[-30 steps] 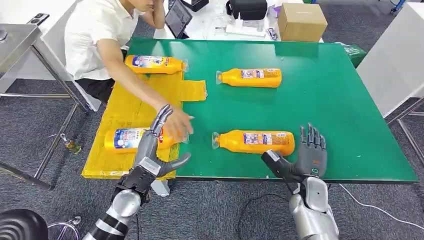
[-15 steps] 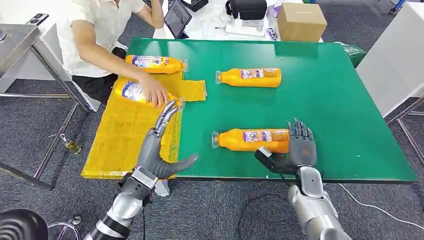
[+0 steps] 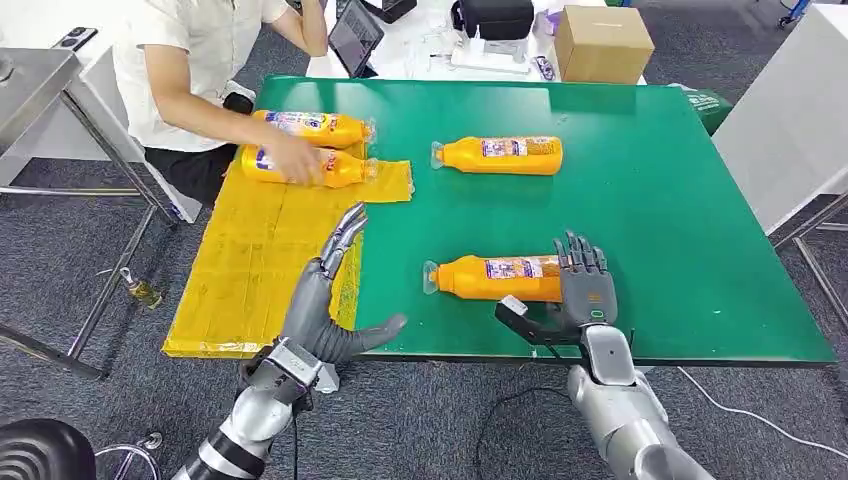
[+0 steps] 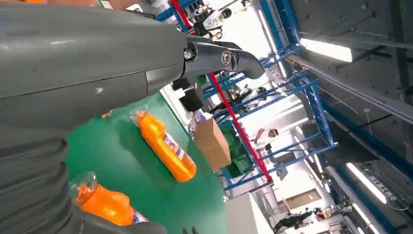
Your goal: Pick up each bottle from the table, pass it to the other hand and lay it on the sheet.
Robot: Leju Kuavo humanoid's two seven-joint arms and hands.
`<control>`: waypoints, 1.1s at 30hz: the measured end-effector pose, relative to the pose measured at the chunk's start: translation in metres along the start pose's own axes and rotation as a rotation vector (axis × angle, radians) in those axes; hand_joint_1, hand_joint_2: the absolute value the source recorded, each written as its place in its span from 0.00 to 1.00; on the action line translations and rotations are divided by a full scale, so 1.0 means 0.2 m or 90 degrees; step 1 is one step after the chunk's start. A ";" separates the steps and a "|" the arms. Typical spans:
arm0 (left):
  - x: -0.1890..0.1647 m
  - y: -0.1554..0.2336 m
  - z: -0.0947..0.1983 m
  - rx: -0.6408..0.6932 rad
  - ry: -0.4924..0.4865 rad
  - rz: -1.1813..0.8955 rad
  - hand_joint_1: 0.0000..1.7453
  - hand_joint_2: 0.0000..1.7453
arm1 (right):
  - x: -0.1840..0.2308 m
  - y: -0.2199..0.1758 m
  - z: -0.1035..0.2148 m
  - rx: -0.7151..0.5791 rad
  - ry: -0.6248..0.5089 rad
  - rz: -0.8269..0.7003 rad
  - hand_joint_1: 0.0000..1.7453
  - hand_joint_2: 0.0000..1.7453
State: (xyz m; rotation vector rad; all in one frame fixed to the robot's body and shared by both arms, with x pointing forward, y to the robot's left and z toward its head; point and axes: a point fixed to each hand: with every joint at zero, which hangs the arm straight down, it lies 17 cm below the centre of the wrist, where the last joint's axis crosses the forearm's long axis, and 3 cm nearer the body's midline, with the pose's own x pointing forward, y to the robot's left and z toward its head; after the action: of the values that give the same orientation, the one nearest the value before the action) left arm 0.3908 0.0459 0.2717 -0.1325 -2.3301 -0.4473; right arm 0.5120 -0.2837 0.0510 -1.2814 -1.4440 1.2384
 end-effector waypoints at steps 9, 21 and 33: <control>0.01 0.01 -0.02 0.004 -0.001 0.021 0.00 1.00 | 0.01 0.14 0.02 0.076 0.005 -0.093 1.00 1.00; -0.18 -0.12 0.05 -0.025 0.200 0.399 0.00 1.00 | 0.01 0.15 0.04 0.060 0.024 -0.252 1.00 1.00; -0.61 -0.04 0.27 0.192 0.393 0.449 0.00 1.00 | 0.29 -0.03 0.07 -0.054 0.036 -0.605 0.98 1.00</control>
State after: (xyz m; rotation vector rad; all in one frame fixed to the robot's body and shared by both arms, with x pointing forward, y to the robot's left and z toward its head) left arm 0.4406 0.0624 0.1488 -0.5603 -1.5781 0.2006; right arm 0.4889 -0.2286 0.0527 -0.5132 -1.7531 0.4934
